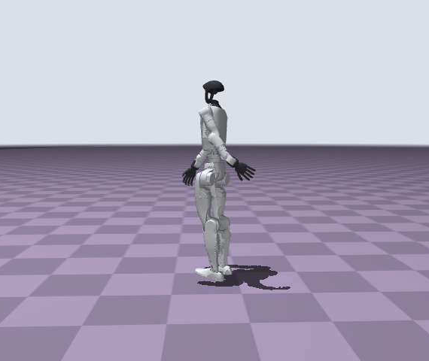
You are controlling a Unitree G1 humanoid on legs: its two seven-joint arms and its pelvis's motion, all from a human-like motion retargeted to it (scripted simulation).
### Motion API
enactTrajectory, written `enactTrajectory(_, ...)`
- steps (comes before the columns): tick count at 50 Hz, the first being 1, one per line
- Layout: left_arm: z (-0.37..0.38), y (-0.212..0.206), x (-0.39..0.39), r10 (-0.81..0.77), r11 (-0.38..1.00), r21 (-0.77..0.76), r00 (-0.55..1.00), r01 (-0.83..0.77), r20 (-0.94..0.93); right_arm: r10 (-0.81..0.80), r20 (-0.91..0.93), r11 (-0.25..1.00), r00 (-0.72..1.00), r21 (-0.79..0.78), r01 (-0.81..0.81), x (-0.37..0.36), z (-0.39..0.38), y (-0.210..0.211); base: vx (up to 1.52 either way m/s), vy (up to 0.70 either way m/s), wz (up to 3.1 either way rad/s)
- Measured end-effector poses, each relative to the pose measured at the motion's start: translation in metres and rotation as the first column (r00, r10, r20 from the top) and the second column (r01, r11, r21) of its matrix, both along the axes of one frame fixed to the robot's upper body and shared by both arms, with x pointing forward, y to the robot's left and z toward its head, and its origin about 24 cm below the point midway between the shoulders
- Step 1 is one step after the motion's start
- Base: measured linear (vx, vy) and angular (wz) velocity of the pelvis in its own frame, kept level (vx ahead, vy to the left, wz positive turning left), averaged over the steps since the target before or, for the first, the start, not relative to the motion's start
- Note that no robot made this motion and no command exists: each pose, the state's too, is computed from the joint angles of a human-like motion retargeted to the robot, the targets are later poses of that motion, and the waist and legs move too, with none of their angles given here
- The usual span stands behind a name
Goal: In place motions
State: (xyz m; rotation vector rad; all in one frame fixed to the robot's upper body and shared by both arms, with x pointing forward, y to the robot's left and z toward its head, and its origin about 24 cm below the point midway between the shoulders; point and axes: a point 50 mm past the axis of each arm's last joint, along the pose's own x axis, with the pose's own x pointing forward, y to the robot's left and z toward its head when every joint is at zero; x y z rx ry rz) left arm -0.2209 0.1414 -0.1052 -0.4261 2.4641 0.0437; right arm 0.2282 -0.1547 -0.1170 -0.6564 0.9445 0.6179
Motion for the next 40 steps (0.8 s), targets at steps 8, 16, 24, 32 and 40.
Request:
enactTrajectory(8,-0.011,0.003,0.020,0.097,0.989,0.111,0.995,-0.099,0.025,0.102,0.407,0.961,0.908,0.196,-0.195,0.056,0.062,0.052,0.00,-0.04,0.13)
enactTrajectory(16,-0.065,0.016,0.247,-0.194,0.959,-0.048,0.773,0.278,0.604,-0.030,-0.022,0.997,0.999,0.065,0.032,-0.068,-0.031,0.006,-0.07,-0.04,0.09)
enactTrajectory(24,0.003,-0.016,0.465,-0.153,0.887,0.130,0.016,0.443,0.988,-0.460,-0.795,0.886,0.396,-0.441,0.145,-0.307,-0.037,-0.075,-0.02,0.04,-0.32)
enactTrajectory(32,0.045,0.006,0.506,-0.255,0.876,0.367,-0.344,0.313,0.904,-0.823,-0.545,0.550,0.159,-0.696,0.463,-0.405,-0.007,-0.086,-0.01,0.02,-0.09)
enactTrajectory(40,-0.057,-0.028,0.344,-0.042,0.963,-0.070,0.402,0.259,0.914,-0.936,-0.351,0.276,-0.036,-0.791,0.545,-0.382,-0.018,-0.067,0.00,0.00,0.03)
